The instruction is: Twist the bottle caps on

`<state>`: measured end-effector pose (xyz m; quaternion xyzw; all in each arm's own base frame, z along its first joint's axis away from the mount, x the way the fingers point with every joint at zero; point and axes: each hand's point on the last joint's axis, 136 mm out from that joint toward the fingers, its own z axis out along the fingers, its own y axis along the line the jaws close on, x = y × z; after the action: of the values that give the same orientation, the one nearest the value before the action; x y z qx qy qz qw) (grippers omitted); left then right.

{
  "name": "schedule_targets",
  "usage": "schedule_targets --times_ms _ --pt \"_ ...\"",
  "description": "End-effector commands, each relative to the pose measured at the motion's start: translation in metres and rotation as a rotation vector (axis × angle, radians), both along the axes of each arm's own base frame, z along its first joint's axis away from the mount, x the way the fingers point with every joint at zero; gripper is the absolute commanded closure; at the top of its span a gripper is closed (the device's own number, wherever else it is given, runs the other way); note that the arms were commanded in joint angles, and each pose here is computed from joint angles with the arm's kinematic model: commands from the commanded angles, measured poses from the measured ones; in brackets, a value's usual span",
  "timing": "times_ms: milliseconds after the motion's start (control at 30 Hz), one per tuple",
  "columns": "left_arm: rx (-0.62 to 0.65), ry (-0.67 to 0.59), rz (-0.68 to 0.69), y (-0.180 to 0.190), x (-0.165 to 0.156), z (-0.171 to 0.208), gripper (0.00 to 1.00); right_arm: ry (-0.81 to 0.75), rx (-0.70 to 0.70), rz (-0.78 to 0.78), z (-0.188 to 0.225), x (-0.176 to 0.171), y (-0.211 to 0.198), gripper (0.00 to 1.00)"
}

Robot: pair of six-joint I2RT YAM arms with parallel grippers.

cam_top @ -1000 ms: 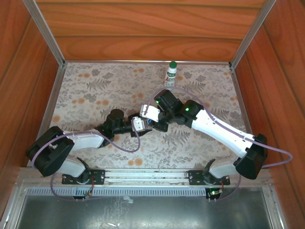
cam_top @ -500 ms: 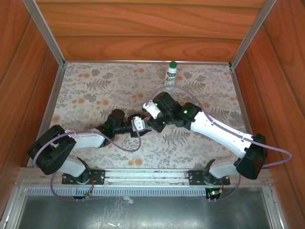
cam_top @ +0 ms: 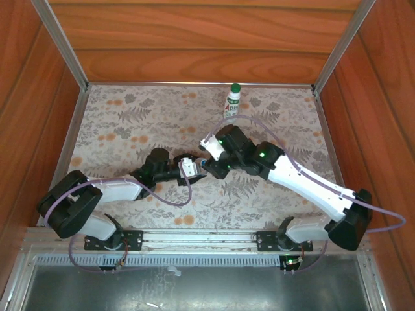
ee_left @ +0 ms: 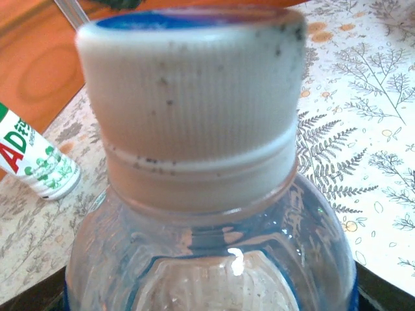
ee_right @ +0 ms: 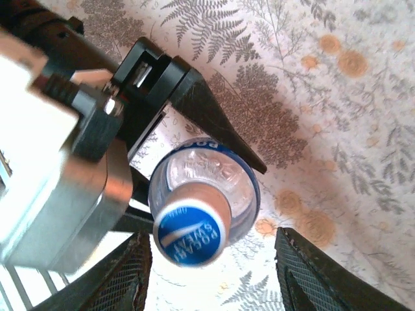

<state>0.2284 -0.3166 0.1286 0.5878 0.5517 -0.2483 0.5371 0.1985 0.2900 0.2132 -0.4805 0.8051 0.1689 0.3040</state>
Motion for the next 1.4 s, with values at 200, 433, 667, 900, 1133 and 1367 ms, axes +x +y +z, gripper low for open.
schedule_targets --times_ms 200,433,667,900,1133,1367 --pt "-0.12 0.107 -0.097 -0.005 -0.011 0.032 0.33 -0.158 0.183 0.165 0.013 -0.02 0.001 0.38" --pt "-0.157 0.159 -0.126 -0.011 -0.014 0.044 0.33 -0.216 0.33 0.11 0.015 -0.004 0.019 0.47" --pt "-0.153 0.167 -0.13 -0.01 -0.015 0.041 0.33 -0.26 0.369 0.054 0.018 0.011 0.026 0.55" --pt "-0.152 0.166 -0.128 -0.01 -0.015 0.04 0.33 -0.242 0.37 0.059 0.013 0.012 0.031 0.65" --pt "-0.146 0.156 -0.091 -0.008 -0.009 0.038 0.21 -0.237 0.335 0.028 0.012 0.013 0.022 0.81" --pt "-0.156 0.174 -0.029 -0.004 -0.003 0.041 0.0 -0.293 0.27 -0.169 0.0 0.036 -0.009 0.82"
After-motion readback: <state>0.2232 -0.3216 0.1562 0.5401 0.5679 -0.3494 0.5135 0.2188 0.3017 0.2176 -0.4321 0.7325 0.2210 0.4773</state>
